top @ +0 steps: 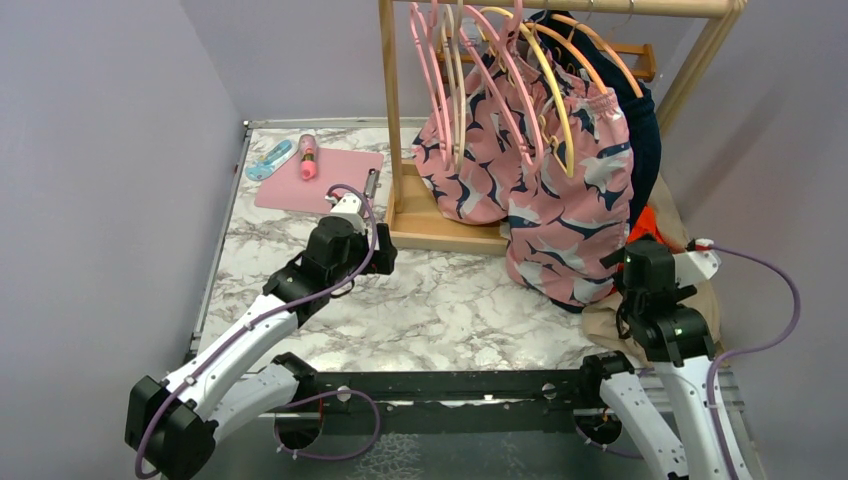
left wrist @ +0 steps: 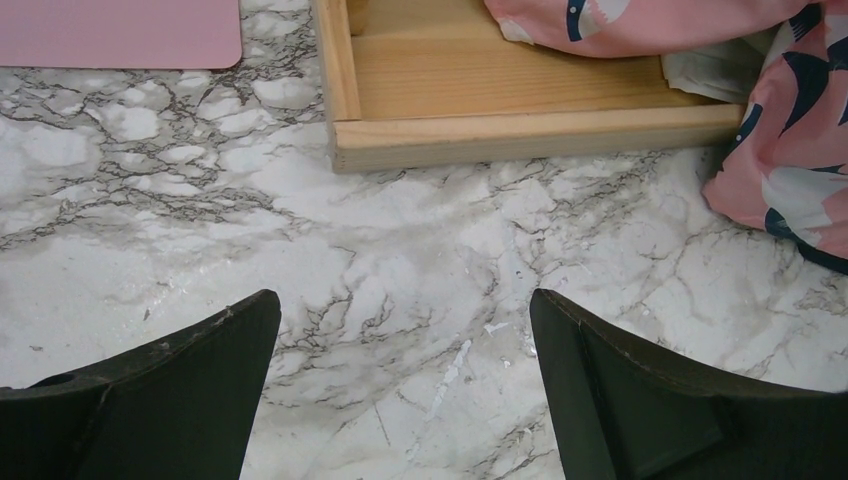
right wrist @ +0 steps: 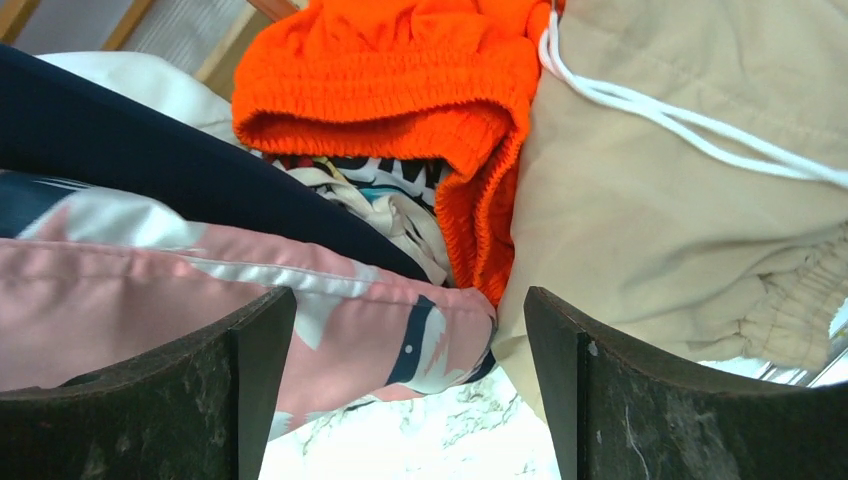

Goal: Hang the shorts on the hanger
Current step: Adjust the shorts at the center of the board.

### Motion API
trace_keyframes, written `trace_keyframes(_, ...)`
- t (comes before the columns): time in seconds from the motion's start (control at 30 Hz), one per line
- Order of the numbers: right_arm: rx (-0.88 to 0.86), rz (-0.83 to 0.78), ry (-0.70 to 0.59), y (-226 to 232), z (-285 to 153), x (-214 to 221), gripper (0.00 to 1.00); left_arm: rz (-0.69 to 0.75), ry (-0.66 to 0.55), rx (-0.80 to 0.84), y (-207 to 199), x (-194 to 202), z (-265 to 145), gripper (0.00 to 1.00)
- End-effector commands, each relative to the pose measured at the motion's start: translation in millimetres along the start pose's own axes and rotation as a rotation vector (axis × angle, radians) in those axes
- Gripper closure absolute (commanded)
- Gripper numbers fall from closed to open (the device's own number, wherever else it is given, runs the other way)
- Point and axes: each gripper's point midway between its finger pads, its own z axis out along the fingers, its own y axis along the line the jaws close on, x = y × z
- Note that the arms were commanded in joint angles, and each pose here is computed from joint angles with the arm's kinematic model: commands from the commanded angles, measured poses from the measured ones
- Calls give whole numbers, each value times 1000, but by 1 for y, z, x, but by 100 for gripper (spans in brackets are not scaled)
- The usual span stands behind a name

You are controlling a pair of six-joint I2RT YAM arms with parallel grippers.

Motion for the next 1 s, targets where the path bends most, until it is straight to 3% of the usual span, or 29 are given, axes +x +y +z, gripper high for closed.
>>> trace_keyframes(0.0,34,98,25,-9,1,12,15,-3,14,14,-3,5,3,2)
trace_keyframes(0.27,155,139,32,-23,26,38,18,0,37,11,-4,11,6,2)
trace_keyframes(0.63,193,115,-28,-22,51,43,18,3,52,7,-3,14,9,2)
trace_keyframes(0.97,153,96,-119,-8,40,1,23,-1,61,19,-6,16,10,2)
